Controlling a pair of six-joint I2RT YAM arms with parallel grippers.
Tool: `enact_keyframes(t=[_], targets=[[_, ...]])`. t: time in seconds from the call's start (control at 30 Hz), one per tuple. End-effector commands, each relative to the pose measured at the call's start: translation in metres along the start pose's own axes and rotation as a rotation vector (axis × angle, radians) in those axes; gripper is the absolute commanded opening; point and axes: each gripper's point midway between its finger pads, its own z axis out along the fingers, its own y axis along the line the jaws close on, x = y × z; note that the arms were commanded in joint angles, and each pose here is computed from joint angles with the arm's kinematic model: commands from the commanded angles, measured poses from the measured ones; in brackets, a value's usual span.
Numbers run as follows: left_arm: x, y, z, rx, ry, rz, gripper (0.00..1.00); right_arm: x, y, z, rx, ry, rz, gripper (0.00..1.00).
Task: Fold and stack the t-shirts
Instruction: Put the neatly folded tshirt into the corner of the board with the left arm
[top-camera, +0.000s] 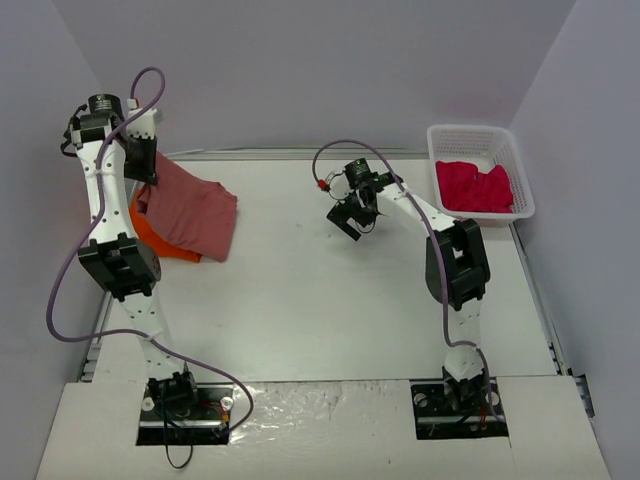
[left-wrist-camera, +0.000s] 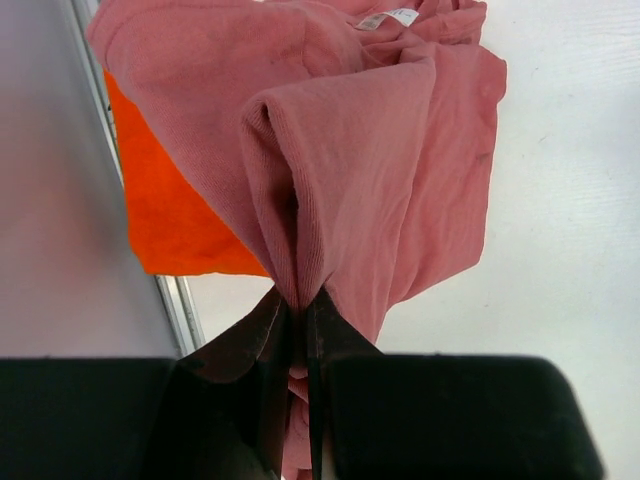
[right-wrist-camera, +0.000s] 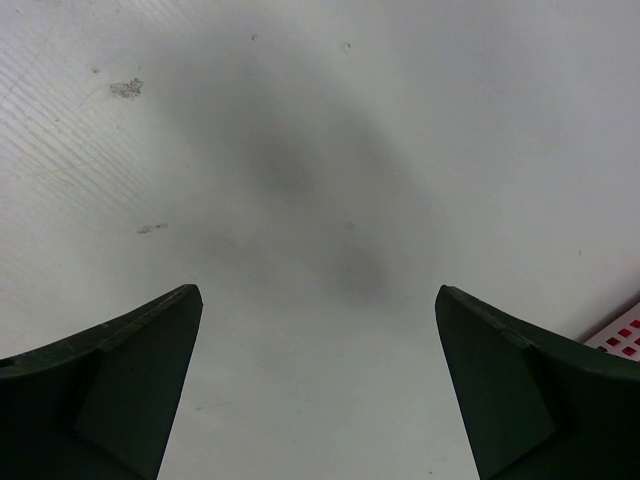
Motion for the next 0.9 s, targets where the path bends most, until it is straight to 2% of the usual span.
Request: enact_keyframes(t=[0.0, 0.2, 0.5, 0.87], targets=[[0.016, -0.004, -0.059, -0.032, 0.010, 0.009, 0.02, 0.005, 0.007, 0.006, -0.003, 0.034, -0.002, 1.00], [0.017, 0.005, -0.065, -0.055, -0.003, 0.004, 0.02, 0.007, 0.011, 0.011, -0.013, 0.047, -0.011, 1.00], [0.028, 0.030, -0.051, -0.097, 0.019, -0.022, 0.02, 0.016, 0.015, 0.016, 0.002, 0.088, -0.032, 1.00], [0.057, 0.069, -0.005, -0.136, 0.123, -0.039, 0.02, 0.027, 0.023, 0.028, -0.028, 0.138, -0.047, 1.00]])
